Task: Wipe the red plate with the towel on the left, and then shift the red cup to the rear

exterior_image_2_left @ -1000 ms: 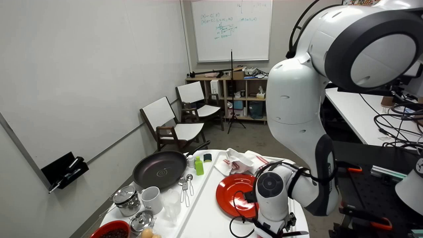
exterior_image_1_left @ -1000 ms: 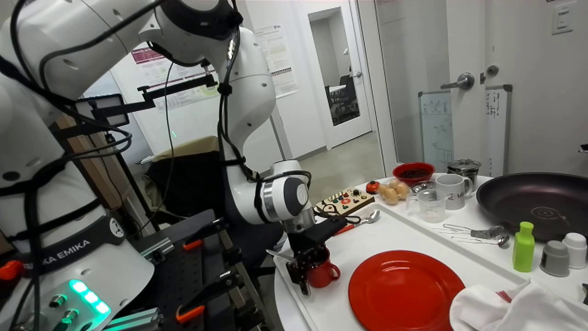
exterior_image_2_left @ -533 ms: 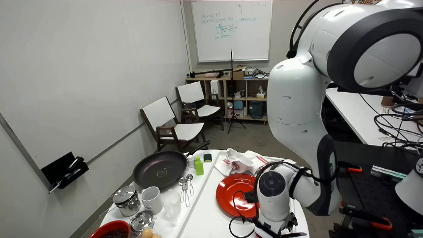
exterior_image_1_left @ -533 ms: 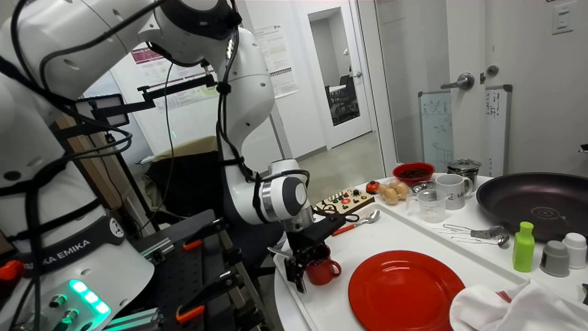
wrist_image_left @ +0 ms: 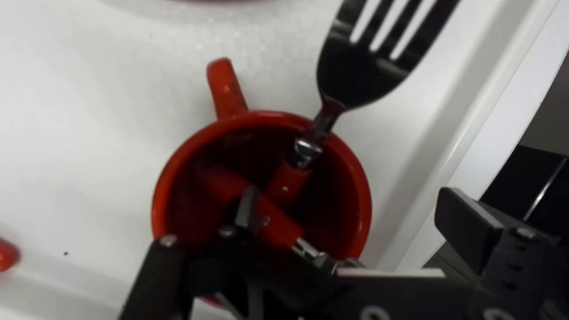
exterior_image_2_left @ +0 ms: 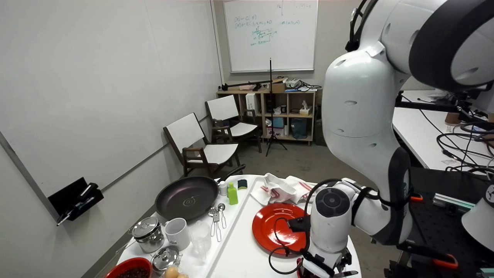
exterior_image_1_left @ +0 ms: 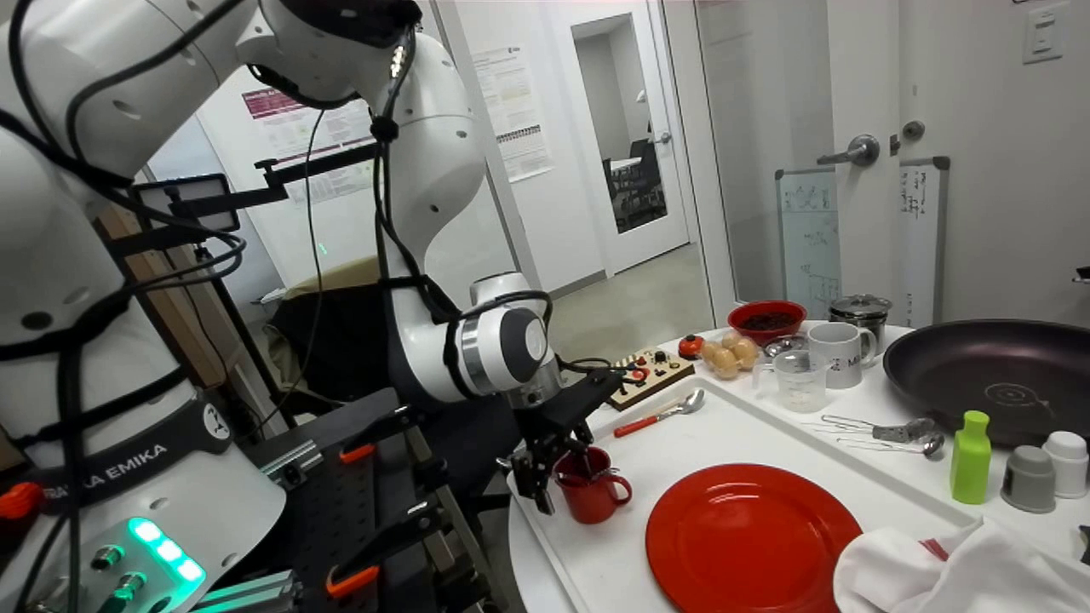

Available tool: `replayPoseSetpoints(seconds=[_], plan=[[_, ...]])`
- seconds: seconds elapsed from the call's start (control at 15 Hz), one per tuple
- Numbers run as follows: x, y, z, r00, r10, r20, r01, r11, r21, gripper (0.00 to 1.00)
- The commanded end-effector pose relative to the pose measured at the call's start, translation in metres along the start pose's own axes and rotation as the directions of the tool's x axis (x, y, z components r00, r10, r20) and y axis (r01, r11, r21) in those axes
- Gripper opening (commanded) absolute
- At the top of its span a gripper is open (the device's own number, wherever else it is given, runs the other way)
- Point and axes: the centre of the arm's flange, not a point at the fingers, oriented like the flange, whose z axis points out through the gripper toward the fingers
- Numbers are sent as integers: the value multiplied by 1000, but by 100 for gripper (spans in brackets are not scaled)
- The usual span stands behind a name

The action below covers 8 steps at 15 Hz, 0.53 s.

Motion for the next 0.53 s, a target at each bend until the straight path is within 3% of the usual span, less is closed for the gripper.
replayPoseSetpoints(seconds=[0.0, 0.47], plan=[[13, -21, -40, 1000, 12, -11, -12, 999, -45, 100], [22, -38, -97, 998, 23, -56, -32, 985, -167, 100]])
